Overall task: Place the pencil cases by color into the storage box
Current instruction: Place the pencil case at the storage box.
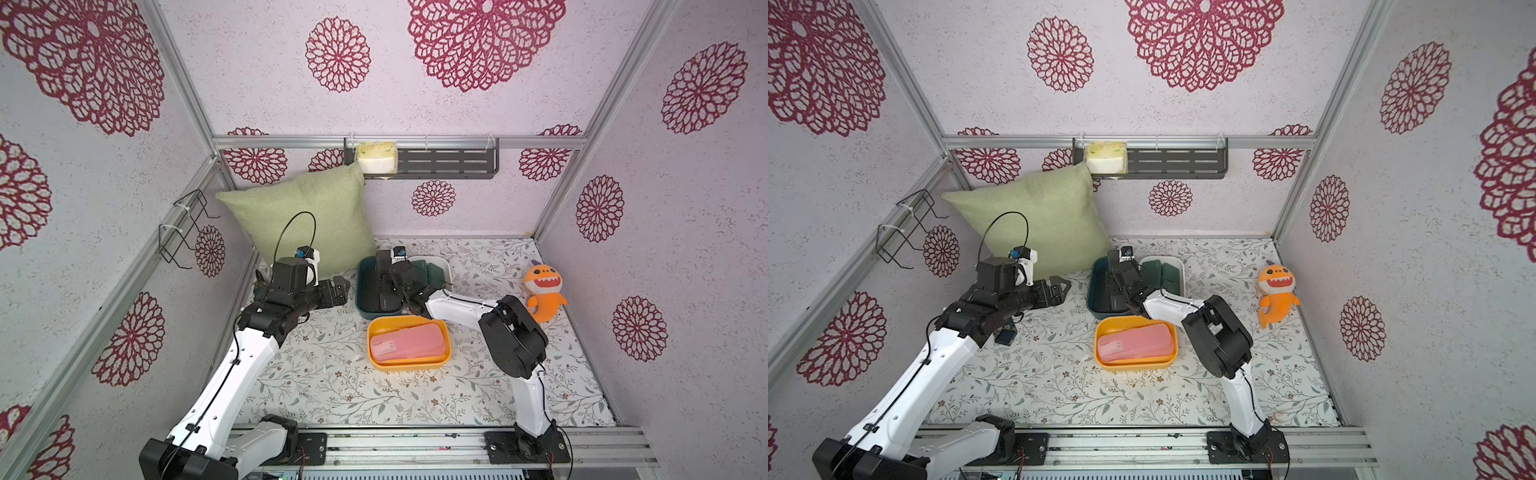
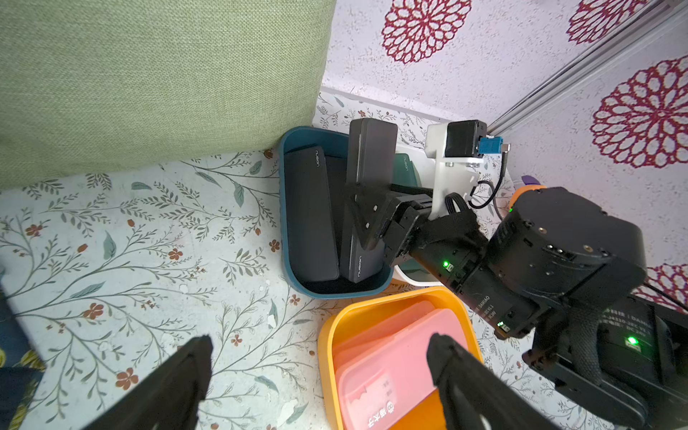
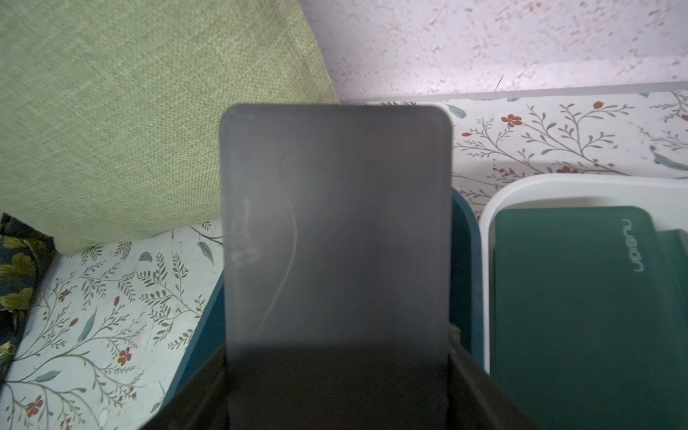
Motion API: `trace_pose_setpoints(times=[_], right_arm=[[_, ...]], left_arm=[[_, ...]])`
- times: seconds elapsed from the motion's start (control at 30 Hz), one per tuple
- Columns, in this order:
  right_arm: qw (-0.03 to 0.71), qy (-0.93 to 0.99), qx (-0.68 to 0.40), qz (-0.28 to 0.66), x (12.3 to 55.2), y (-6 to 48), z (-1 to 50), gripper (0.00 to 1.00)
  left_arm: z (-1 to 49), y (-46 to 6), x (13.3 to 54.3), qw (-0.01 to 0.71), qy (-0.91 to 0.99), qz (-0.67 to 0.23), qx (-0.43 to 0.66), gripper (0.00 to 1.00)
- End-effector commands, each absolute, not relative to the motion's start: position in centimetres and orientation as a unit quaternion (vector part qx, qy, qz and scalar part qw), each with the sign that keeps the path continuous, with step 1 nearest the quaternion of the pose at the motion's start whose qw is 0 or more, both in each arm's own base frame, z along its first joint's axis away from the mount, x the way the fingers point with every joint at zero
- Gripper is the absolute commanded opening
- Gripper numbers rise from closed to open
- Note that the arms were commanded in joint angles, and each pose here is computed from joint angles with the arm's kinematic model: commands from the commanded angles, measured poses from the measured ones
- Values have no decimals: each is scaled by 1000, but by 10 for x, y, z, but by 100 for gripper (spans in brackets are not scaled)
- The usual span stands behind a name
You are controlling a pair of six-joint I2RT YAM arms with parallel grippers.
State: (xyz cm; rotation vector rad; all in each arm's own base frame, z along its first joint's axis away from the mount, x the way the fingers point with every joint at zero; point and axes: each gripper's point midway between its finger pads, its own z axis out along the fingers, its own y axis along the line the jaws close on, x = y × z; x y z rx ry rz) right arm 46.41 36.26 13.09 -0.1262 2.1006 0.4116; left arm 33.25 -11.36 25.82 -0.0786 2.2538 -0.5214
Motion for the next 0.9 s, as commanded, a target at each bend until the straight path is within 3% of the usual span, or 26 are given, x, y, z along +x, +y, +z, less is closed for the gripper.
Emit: trace_pose_setpoints(times=[0.0, 0.87], right_arm=[[457, 880, -47, 122, 466, 348, 105, 55], [409, 909, -41, 71, 467, 340, 62, 62]], left_arm=[[263, -112, 335, 405, 891, -205, -26, 97], [244, -119, 336, 374, 900, -223, -30, 97]])
